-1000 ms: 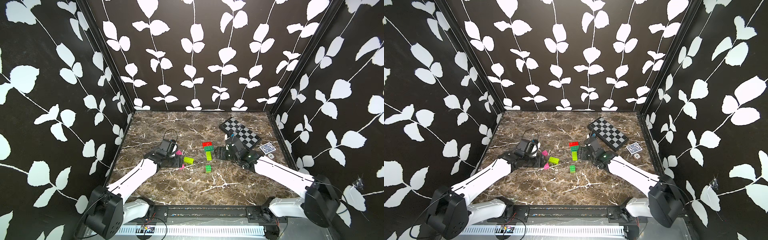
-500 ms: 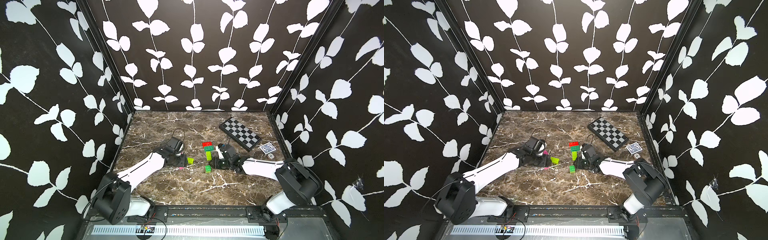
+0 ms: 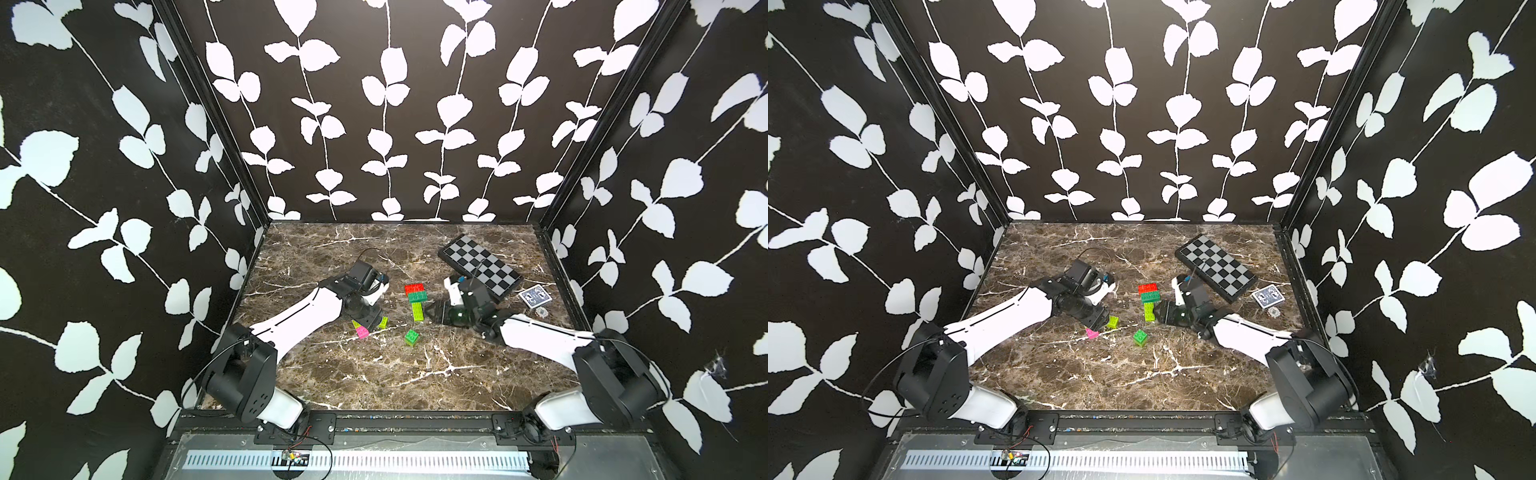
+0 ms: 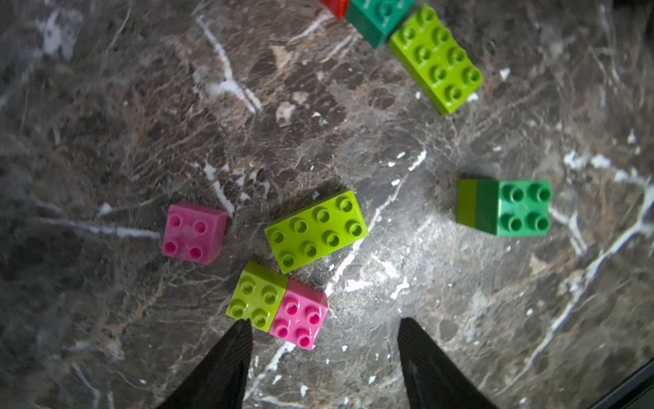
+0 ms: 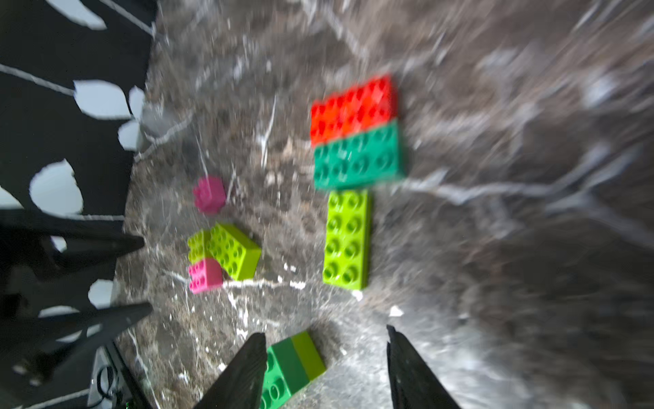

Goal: Assemble a carrot with lego
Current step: Adjust the lego brick at the center of the board, then pick up the lego brick from the center of the board.

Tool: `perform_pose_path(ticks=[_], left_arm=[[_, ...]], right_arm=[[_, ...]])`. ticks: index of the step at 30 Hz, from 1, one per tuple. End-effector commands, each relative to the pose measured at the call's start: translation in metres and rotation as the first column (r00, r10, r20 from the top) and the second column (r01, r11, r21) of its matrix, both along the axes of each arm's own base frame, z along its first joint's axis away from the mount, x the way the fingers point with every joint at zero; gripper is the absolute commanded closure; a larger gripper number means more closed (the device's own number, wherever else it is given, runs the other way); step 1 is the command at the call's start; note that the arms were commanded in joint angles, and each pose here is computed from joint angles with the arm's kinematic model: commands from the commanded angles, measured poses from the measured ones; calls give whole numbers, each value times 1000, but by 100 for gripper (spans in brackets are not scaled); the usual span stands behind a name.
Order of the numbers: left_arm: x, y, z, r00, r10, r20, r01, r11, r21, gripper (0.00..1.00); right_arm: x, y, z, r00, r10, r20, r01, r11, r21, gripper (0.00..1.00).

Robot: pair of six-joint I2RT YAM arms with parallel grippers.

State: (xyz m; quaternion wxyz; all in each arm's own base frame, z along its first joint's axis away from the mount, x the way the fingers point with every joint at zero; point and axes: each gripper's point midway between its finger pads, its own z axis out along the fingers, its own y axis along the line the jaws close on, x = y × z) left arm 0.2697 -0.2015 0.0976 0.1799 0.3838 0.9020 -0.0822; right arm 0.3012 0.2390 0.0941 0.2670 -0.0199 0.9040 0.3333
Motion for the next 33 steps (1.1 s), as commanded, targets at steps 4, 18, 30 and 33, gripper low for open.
perform_pose_path(ticks=[4, 18, 30, 33], left_arm=[[-22, 4, -7, 867, -496, -48, 498, 856, 143, 31], [-1, -16, -50, 649, -737, -186, 760, 633, 147, 32], [7, -24, -69, 690, -702, -176, 724, 675, 146, 54], [7, -22, -68, 693, -701, -172, 721, 676, 153, 56]], right_arm=[[-21, -15, -16, 997, 74, -28, -76, 994, -81, 44], [-34, -25, -22, 997, 76, -23, -78, 992, -99, 44], [-43, 2, -36, 986, 148, -70, -151, 988, -37, 49], [-42, 13, -40, 984, 160, -76, -162, 986, -25, 52]])
